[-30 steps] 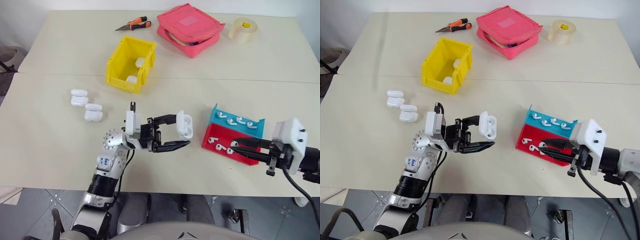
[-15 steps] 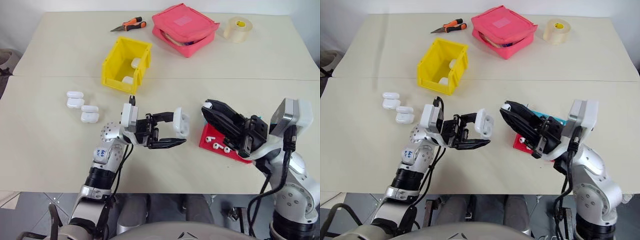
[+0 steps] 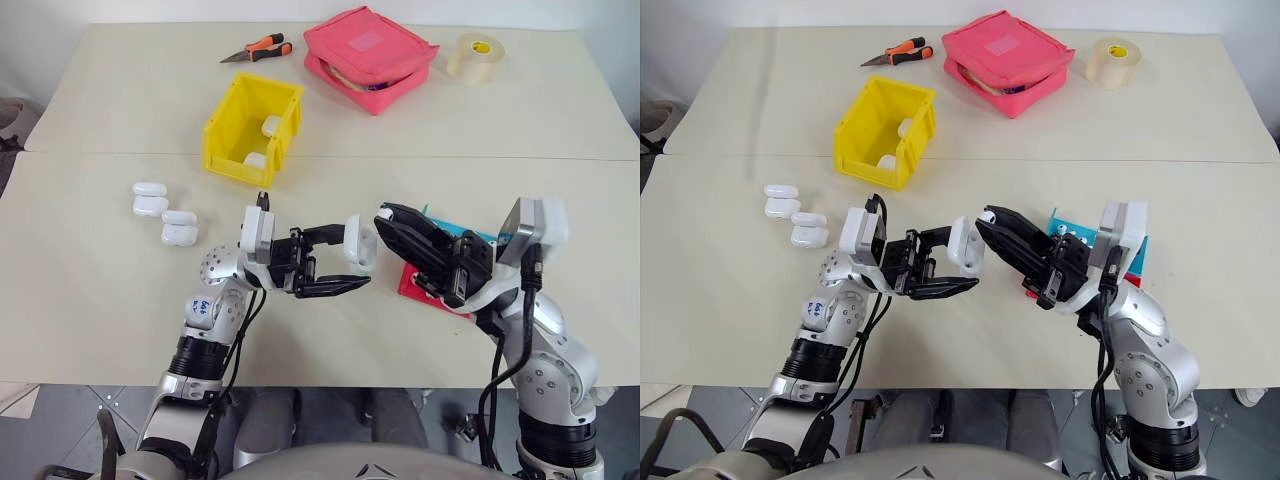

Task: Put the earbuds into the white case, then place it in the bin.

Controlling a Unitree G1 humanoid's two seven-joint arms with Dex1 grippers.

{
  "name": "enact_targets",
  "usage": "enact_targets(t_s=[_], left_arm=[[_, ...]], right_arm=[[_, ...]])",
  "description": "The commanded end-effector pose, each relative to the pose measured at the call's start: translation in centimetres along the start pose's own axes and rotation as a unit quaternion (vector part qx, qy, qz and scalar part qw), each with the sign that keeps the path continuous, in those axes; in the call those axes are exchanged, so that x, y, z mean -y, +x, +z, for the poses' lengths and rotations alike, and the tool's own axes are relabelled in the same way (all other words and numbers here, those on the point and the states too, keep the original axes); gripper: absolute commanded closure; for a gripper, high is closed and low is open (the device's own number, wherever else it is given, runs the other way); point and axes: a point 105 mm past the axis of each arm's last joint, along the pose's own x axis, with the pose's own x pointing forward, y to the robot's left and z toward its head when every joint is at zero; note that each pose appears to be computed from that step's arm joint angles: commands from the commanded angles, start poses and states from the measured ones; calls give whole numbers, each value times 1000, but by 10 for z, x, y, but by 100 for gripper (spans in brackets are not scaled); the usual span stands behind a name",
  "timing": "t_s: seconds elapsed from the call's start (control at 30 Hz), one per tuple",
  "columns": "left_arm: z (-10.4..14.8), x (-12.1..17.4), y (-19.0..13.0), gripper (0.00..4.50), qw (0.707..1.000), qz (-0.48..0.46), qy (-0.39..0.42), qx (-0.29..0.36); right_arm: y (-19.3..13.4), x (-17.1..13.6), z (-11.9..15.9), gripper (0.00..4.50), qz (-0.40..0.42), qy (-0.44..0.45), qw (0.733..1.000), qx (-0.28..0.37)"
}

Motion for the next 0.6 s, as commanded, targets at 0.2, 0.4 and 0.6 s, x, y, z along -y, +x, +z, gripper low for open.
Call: enact_targets(t_s=[0.2,0.4,0.6], left_arm=[[7,2,5,174,1000,-13,12,15],[6,2,4,174,1000,-16,8,12],[6,2,4,174,1000,-13,6,14]], right_arm=[[6,-3,-10,376,18,-4,1000,8],[7,-1,-2,376,16,-16,999,27],[8,-5,8,376,28,-16,999,35]])
